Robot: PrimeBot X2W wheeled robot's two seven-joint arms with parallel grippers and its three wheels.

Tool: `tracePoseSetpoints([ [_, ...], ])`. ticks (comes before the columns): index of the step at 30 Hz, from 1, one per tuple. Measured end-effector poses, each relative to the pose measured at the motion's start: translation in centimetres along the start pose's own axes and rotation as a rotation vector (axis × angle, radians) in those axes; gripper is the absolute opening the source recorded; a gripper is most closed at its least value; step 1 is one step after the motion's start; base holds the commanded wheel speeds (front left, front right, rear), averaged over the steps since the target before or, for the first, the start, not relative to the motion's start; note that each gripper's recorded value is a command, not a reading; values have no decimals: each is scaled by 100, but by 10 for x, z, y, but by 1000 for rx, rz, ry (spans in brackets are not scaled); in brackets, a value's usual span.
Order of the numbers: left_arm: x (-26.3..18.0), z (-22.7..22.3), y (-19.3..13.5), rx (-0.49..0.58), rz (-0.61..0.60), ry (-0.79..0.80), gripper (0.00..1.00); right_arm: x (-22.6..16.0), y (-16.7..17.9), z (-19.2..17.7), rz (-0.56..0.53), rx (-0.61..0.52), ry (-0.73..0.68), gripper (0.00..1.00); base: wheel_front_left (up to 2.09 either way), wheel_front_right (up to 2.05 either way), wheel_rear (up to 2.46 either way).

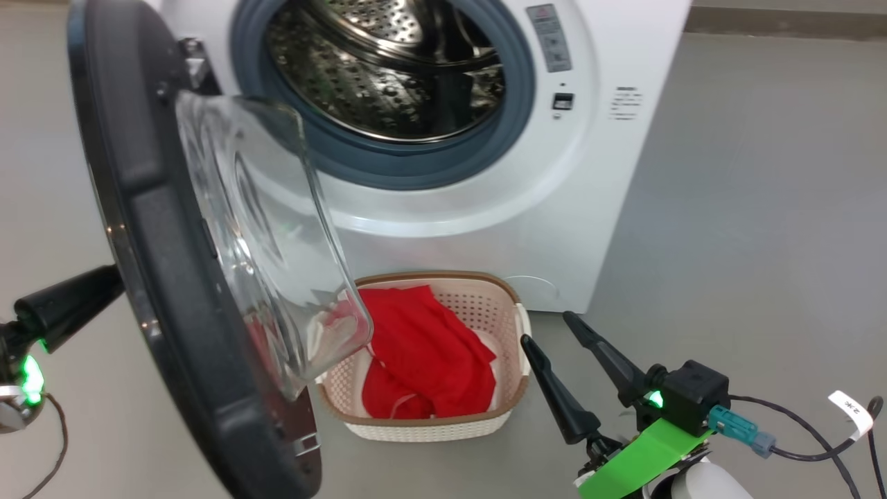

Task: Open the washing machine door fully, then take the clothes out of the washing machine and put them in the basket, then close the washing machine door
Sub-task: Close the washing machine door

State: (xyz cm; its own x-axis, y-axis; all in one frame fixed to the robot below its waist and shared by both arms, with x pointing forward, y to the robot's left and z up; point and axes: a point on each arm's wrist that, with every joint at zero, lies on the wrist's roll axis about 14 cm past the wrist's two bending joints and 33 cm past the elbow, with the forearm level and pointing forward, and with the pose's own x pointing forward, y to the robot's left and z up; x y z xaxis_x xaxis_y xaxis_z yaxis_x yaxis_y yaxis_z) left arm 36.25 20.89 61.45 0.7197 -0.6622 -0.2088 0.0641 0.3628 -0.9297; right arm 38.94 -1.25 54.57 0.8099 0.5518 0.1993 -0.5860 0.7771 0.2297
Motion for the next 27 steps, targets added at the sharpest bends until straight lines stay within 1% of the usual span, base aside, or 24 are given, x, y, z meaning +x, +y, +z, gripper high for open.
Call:
tracePoseSetpoints([
  [4,15,-3,-6,6,-27,25,0,-7,-17,7,-56,-11,-16,100,0,0,0],
  [8,27,-6,-9,8,-48,45,0,-12,-26,9,-86,-24,-21,100,0,0,0],
  [11,41,-8,-12,11,-69,69,0,-20,-39,13,-129,-51,-27,100,0,0,0],
  [19,64,-10,-18,25,-93,81,0,-32,-53,21,-182,-64,-42,100,0,0,0],
  [23,77,-8,-24,51,-113,80,0,-40,-63,25,-219,-76,-50,100,0,0,0],
  [27,92,-8,-30,53,-130,84,0,-49,-73,30,-259,-86,-61,100,0,0,0],
])
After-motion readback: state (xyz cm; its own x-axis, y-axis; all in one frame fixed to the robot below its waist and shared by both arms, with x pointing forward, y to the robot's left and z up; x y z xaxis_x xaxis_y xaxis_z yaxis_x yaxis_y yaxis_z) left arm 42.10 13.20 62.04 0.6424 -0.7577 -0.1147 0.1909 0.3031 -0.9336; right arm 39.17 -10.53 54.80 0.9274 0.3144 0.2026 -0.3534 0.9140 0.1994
